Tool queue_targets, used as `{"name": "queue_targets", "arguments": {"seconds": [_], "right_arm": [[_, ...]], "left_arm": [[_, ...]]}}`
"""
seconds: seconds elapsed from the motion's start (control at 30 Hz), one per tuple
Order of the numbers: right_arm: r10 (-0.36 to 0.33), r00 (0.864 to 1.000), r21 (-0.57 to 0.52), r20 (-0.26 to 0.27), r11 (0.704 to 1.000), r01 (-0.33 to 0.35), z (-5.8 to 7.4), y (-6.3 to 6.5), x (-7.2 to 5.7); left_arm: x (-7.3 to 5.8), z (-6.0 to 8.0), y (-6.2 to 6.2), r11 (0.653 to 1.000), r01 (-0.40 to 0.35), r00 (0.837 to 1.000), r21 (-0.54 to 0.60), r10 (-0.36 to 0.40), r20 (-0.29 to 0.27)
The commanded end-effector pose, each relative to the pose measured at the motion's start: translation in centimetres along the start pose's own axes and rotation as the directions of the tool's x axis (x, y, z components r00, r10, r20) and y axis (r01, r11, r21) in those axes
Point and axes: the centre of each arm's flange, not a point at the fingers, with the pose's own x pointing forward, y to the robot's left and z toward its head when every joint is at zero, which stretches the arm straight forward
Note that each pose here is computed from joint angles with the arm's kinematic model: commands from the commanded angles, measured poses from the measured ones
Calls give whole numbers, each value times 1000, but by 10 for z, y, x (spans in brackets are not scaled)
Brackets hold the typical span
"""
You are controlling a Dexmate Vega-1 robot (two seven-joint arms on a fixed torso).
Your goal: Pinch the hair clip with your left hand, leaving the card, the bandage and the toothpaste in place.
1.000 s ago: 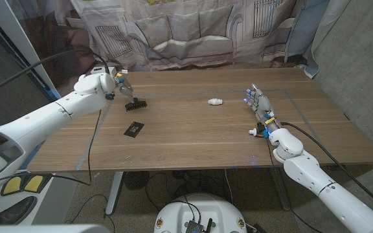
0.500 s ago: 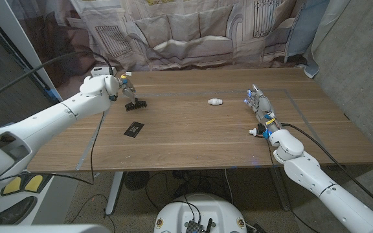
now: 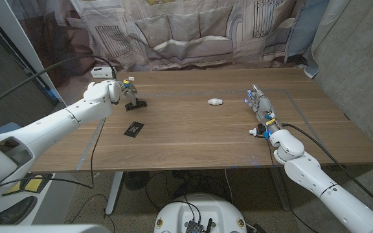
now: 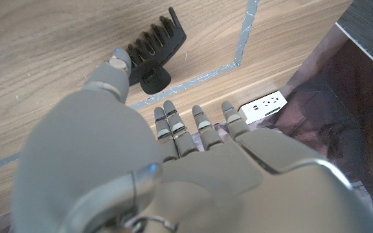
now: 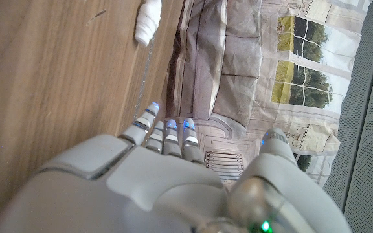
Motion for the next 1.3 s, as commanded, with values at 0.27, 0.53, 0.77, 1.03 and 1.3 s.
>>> {"name": "queue_targets", "arguments": {"seconds": [0.27,0.53,0.77,1.03,1.3], "right_arm": [[-4,1000,-5,-3,1000,4,2,1,1],[-6,1000,-4,-4,1000,6,1,1,2],[-5,1000,-2,-7,1000,5,-1,0,3],[-5,1000,-3,-7,1000,5,-1,-1,5],[-9,1000,2,-12,1000,9,-2,-1,6]], "left_arm": [[10,-3,-16,999,-19,1000,-44,19,21],[14,-2,-20,999,-10,1000,-49,11,17],[15,-3,-20,999,-14,1000,-49,14,8],[17,-3,-19,998,-24,1000,-60,25,4],[17,-2,-19,997,-34,999,-69,34,2]]}}
